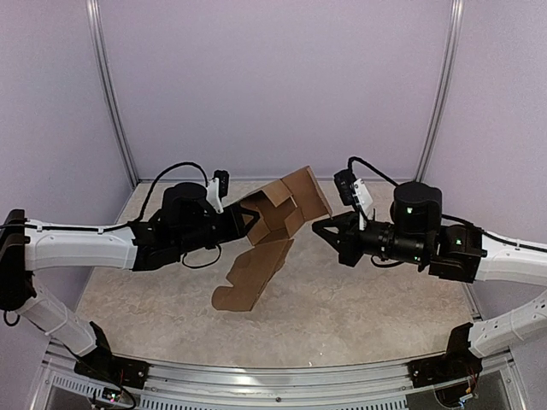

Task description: Fold the paper box

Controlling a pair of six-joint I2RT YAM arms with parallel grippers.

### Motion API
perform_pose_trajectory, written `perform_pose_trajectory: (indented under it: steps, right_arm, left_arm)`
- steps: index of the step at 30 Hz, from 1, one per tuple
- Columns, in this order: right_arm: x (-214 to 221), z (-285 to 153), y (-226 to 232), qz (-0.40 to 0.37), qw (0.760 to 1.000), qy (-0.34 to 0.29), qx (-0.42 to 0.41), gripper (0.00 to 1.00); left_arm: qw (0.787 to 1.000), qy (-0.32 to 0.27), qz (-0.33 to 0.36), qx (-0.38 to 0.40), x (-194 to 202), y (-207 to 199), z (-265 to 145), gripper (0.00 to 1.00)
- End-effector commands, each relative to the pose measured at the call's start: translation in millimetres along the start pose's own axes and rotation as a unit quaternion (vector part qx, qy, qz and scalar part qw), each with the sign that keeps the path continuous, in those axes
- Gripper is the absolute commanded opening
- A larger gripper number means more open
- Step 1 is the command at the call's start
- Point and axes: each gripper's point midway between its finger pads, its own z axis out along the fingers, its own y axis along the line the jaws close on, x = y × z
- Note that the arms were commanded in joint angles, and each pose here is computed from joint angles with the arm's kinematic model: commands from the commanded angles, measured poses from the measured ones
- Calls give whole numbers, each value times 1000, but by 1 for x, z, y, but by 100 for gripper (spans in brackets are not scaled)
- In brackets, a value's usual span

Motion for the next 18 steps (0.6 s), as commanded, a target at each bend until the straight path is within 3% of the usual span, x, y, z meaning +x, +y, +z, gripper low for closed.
perform_pose_trajectory:
  steps: [1,10,18]
  right_arm:
    - [17,-22,12,-26,998,37,-36,2]
    - [31,-56,18,-69,991,94,-62,29]
    - [5,-64,12,-95,992,74,-34,41]
  left_arm:
    - [999,-20,33,-37,-14,12,-11,0]
    - [994,-27,97,-51,-20,18,-22,0]
    - [987,-19,146,-60,-15,25,-31,0]
